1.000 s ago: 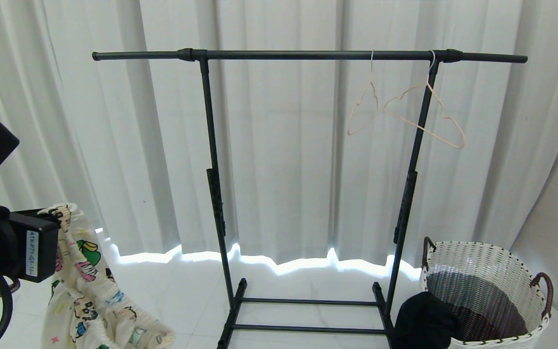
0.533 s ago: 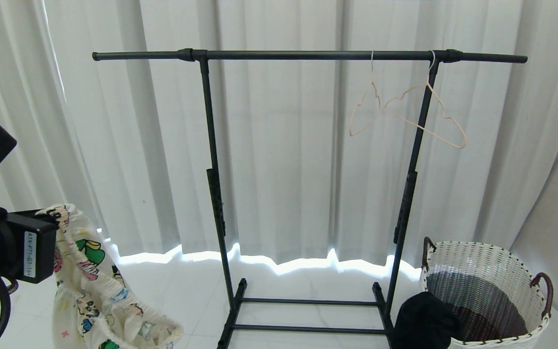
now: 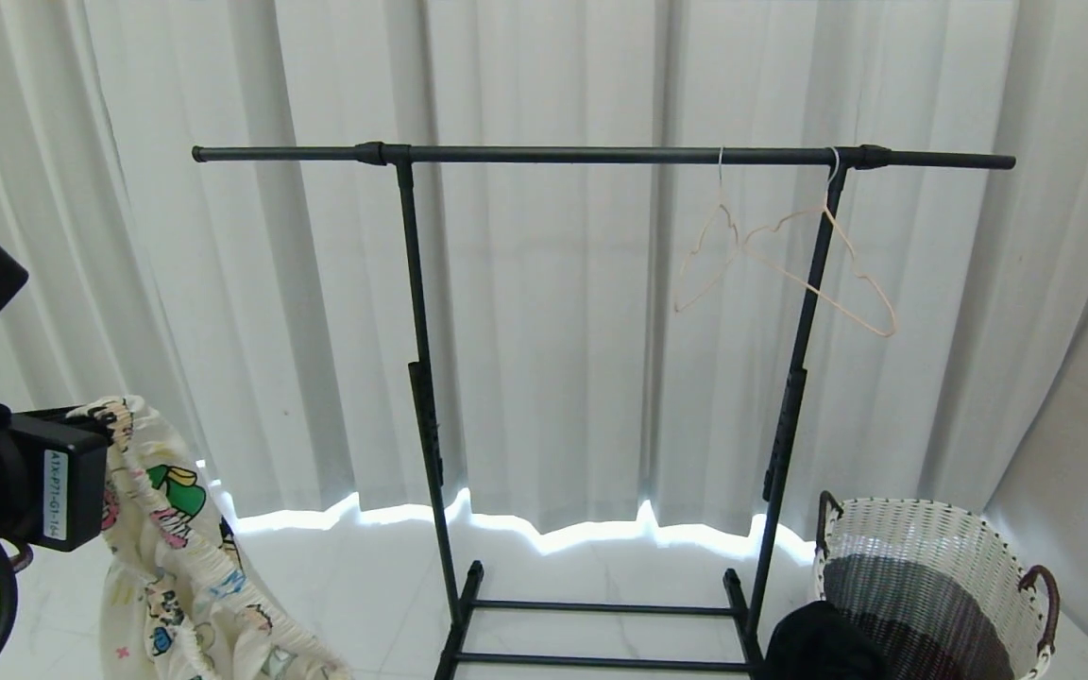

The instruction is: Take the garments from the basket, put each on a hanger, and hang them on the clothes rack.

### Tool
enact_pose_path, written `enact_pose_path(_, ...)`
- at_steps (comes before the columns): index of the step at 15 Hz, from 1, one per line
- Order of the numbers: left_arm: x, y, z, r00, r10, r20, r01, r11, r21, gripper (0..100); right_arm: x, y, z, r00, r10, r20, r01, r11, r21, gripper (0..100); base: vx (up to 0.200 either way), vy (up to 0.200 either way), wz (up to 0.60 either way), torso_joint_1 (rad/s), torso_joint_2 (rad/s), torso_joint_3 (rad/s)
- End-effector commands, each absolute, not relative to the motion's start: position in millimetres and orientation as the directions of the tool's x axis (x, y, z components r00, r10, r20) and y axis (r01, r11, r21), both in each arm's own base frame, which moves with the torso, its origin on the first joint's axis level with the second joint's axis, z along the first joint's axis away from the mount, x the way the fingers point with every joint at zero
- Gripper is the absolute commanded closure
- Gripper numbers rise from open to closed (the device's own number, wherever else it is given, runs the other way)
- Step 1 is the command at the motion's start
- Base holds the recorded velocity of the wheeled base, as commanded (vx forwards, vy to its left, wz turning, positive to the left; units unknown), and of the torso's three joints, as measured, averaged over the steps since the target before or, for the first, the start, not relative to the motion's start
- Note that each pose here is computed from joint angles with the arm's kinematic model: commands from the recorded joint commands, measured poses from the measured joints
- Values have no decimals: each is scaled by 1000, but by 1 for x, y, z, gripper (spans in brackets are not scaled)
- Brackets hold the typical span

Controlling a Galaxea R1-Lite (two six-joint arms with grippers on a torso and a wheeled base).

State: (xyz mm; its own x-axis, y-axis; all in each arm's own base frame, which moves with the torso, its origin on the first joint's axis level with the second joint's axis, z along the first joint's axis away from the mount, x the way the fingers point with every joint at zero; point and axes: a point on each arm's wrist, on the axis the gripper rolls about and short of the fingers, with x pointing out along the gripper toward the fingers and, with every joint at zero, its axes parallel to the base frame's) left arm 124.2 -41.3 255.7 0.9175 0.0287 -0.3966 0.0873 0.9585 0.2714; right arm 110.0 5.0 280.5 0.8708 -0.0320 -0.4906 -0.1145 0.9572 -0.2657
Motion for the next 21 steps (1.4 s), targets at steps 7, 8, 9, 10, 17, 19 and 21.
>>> enact_pose_path(7, 125, -42, 257, 923, 26, -383, 83, 960, 266, 100, 114, 5, 278, 870, -30, -492, -103, 965, -241, 0, 0, 0, 0, 205, -480, -287)
enact_pose_path(8, 125, -42, 257, 924, 25, -381, 84, 960, 266, 100, 115, 6, 277, 866, -30, -499, -101, 967, -233, 0, 0, 0, 0, 207, -505, -276)
enact_pose_path(9, 125, -42, 257, 924, 25, -383, 84, 960, 266, 100, 117, 6, 277, 867, -30, -498, -96, 969, -226, 0, 0, 0, 0, 222, -505, -276)
enact_pose_path(10, 126, -42, 257, 923, 26, -383, 84, 960, 269, 100, 121, 6, 276, 868, -30, -496, -90, 972, -216, 0, 0, 0, 0, 227, -505, -290)
enact_pose_path(17, 126, -42, 258, 925, 26, -380, 97, 948, 302, 100, 144, 7, 271, 898, -26, -438, -50, 986, -162, 0, 0, 0, 0, 236, -512, -277)
enact_pose_path(19, 126, -42, 258, 925, 24, -379, 98, 948, 301, 100, 145, 8, 269, 908, -21, -418, -50, 986, -159, 0, 0, 0, 0, 80, -171, -90)
enact_pose_path(21, 125, -42, 258, 925, 21, -379, 101, 948, 301, 100, 145, 8, 270, 911, -20, -411, -50, 986, -159, 0, 200, 0, 0, 32, -56, -31)
